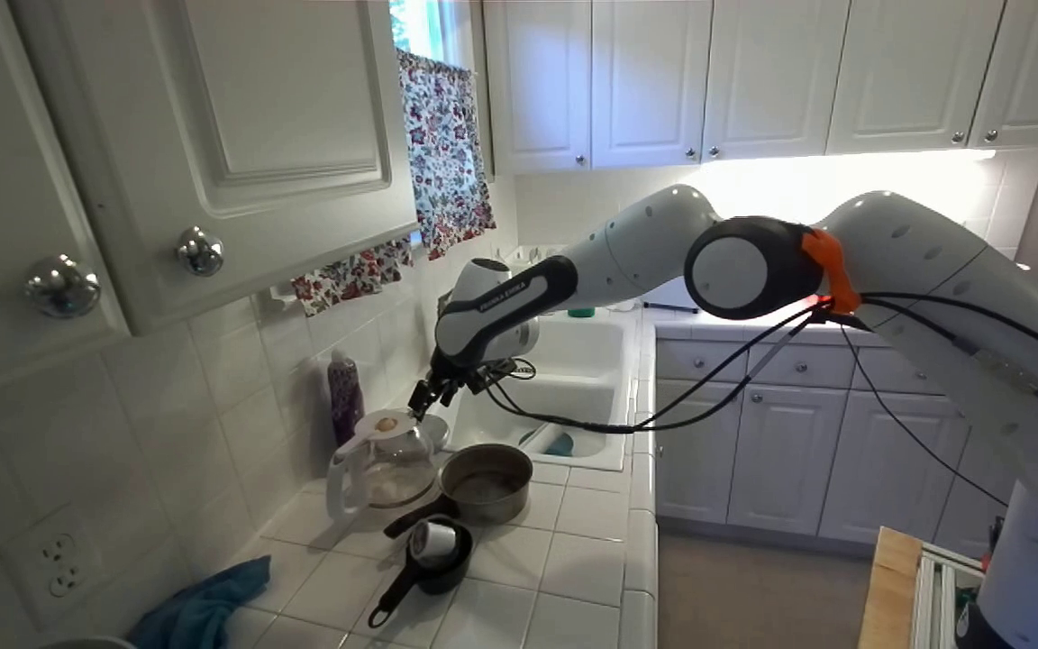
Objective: Bring the pan closer to the sink, then place a lid on it
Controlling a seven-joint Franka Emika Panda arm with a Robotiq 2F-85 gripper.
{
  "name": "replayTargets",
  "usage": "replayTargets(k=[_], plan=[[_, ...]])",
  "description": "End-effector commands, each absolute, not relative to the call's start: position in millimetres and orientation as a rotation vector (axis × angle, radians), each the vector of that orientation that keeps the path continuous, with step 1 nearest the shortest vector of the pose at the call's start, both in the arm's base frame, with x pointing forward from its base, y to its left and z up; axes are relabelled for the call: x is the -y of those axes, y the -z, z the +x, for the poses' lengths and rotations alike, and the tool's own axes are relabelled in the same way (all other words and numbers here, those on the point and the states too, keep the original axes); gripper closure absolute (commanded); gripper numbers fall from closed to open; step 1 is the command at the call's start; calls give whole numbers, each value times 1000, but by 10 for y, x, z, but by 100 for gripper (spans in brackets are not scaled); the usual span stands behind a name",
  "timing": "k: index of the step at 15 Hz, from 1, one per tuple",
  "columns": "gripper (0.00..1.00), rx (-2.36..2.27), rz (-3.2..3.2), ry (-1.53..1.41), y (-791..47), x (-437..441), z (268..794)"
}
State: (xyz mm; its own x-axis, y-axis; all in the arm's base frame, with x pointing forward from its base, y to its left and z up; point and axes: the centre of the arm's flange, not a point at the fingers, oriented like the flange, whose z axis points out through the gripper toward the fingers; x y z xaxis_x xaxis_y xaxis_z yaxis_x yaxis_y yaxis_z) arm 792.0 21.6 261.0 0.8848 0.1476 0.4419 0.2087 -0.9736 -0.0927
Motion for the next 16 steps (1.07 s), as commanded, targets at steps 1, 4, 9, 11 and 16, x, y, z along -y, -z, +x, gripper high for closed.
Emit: replayTargets(k=[1,4,9,11,16], plan=[[0,244,-2988,688,-2527,-211,8144],[0,262,-3019,717,-2509,-170,8266],[0,276,-3009,775,-2422,-128,8490],[0,279,-2996,799,-2361,-131,8544],[0,311,-2971,836,-2306,-223,8648]])
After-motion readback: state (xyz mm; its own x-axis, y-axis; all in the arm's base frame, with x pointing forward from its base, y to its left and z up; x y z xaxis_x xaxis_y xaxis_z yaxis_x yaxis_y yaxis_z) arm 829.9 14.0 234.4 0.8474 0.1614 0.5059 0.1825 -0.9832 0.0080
